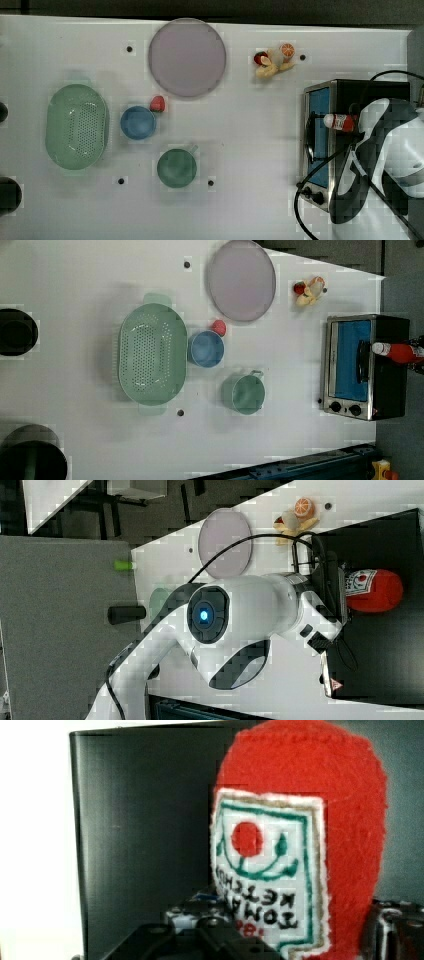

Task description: Pick Ketchup from oven and place it on table.

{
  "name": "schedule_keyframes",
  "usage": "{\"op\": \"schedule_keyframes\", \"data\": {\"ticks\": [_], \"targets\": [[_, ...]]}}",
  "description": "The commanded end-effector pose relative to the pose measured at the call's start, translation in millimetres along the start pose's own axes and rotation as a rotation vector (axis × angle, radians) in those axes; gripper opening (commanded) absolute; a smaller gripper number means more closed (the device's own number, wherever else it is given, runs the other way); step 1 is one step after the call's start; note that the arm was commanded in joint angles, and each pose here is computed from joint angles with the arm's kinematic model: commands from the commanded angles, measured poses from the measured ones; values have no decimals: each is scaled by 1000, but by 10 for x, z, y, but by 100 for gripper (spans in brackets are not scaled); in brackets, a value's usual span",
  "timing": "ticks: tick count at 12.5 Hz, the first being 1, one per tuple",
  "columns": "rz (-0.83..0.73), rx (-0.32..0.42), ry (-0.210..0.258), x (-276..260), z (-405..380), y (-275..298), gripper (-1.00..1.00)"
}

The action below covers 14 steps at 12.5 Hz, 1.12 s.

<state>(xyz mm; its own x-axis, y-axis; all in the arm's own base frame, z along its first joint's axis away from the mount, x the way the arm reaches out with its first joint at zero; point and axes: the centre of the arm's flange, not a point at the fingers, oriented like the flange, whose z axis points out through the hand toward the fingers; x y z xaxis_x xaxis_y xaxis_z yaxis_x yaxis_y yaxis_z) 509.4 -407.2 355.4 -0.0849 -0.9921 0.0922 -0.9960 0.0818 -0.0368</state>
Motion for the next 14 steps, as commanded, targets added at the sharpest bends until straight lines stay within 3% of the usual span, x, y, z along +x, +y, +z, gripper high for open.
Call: {"op": "schedule_keyframes", "data": {"ticks": [1,4,6,8,9,14], "targets": [[21,40,-2,135,-503,13,27],[-46,21,-19,-26,-1117,-112,27],[-110,-8,12,-185,-1542,-203,27],[-167,16,43,-407,-1947,-331,27],[-200,31,35,-591,-2095,-396,27],[-425,-44,-107,-1854,-2380,-512,27]]}}
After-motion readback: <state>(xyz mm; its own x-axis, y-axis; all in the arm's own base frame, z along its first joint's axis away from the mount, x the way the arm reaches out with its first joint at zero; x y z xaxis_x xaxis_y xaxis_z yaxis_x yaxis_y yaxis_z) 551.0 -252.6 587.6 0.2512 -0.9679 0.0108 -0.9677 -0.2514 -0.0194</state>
